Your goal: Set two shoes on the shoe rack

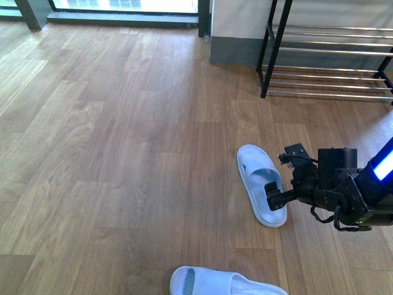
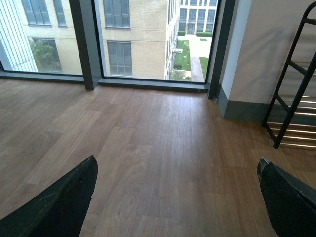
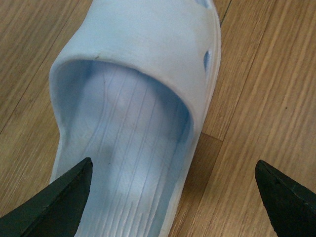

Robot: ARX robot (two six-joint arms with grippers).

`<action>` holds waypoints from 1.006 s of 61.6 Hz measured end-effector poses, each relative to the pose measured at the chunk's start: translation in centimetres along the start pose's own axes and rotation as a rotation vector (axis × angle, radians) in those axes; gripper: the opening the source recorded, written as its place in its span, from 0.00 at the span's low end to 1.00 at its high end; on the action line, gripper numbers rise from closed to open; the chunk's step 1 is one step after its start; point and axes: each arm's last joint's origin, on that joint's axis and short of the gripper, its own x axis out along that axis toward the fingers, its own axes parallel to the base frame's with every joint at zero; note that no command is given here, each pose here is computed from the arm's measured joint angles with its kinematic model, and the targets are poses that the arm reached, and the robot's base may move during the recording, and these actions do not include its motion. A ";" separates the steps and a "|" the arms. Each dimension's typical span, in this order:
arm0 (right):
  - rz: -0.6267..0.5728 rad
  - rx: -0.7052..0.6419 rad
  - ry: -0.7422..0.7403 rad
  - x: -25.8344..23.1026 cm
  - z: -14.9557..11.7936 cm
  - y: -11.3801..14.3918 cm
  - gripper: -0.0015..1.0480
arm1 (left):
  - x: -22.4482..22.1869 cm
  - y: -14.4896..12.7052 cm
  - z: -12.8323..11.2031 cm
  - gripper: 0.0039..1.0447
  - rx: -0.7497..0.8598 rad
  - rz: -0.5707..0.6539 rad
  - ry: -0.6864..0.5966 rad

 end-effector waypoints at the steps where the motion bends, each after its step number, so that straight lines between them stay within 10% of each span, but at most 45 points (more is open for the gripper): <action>1: -0.006 0.001 -0.002 0.1 0.1 -0.1 0.91 | 0.0 0.0 0.0 0.91 0.000 0.000 0.000; 23: -0.097 0.042 -0.013 4.0 1.4 -1.8 0.90 | 0.0 0.0 0.0 0.91 0.000 0.000 0.000; 62: -0.120 0.140 -0.035 2.2 1.1 -1.2 0.02 | 0.0 0.0 0.0 0.91 0.000 0.000 0.000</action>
